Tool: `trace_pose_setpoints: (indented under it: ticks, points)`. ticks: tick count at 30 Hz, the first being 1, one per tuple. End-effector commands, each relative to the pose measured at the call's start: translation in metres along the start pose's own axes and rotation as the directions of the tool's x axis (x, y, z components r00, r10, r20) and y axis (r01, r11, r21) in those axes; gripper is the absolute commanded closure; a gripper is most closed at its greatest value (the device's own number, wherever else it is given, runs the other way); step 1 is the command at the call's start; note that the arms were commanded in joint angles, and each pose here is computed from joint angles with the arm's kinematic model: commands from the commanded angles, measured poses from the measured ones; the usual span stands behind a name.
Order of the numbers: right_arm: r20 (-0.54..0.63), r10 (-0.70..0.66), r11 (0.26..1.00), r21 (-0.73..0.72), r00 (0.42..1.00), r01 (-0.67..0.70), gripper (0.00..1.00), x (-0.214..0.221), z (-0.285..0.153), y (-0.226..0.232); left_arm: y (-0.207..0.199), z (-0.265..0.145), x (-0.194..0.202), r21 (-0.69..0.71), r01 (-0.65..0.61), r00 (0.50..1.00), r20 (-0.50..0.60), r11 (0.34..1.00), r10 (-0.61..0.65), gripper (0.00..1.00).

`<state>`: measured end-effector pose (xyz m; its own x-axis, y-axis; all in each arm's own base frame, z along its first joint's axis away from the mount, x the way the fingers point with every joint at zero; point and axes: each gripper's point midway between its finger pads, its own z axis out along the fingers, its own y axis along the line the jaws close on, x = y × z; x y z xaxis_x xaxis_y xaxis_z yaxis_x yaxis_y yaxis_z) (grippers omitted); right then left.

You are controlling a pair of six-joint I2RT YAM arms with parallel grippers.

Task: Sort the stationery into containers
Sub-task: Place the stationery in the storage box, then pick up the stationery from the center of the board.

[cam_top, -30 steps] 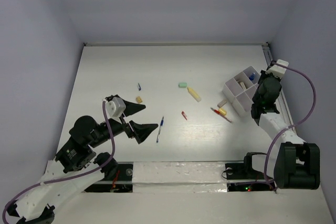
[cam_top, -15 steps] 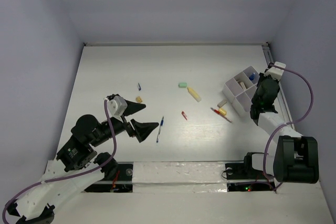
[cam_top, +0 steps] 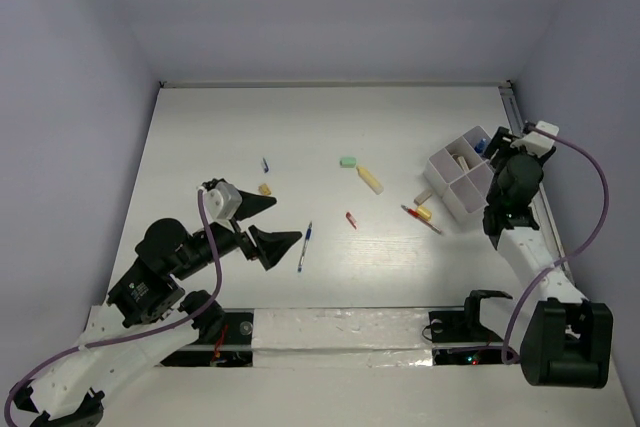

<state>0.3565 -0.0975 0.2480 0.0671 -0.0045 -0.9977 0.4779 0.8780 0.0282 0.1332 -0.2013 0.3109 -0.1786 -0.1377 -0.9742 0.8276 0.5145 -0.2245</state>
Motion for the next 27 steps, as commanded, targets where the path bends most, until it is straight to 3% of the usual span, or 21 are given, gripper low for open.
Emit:
trace_pose_setpoints:
  ticks: [1, 4, 6, 8, 10, 18, 23, 27]
  points:
    - [0.028, 0.137, 0.978, -0.160, 0.990, -0.131, 0.27, -0.047, -0.003, 0.030, 0.006, 0.002, -0.012, -0.035, -0.006, 0.999, 0.046, 0.999, 0.008, 0.01]
    - [-0.039, 0.177, 0.923, -0.341, 0.983, -0.180, 0.27, -0.062, -0.018, 0.070, 0.014, 0.003, -0.013, -0.084, 0.000, 0.999, 0.050, 0.996, 0.004, 0.01]
    - [-0.146, 0.153, 0.861, -0.466, 0.977, -0.204, 0.32, -0.050, -0.032, 0.102, 0.021, 0.004, -0.012, -0.121, 0.005, 0.999, 0.046, 0.993, 0.000, 0.01]
    - [-0.222, 0.137, 0.800, -0.550, 0.966, -0.239, 0.37, -0.050, -0.046, 0.133, 0.026, 0.006, -0.010, -0.144, 0.009, 0.999, 0.037, 0.990, -0.004, 0.01]
    - [-0.280, 0.104, 0.743, -0.616, 0.954, -0.262, 0.50, -0.046, -0.056, 0.163, 0.034, 0.009, -0.007, -0.181, 0.013, 1.000, 0.024, 0.983, -0.009, 0.01]
    - [-0.394, -0.116, 0.449, -0.839, 0.912, -0.306, 0.46, -0.016, -0.139, 0.296, 0.073, 0.015, 0.007, -0.382, 0.016, 0.999, -0.028, 0.924, -0.028, 0.01]
    - [-0.419, -0.202, 0.330, -0.880, 0.885, -0.341, 0.42, 0.011, -0.168, 0.356, 0.101, 0.010, 0.011, -0.515, 0.022, 0.998, -0.034, 0.857, -0.046, 0.01]
    - [-0.413, -0.232, 0.255, -0.900, 0.881, -0.354, 0.42, 0.020, -0.187, 0.403, 0.127, -0.006, -0.002, -0.621, 0.064, 0.998, 0.039, 0.781, -0.050, 0.01]
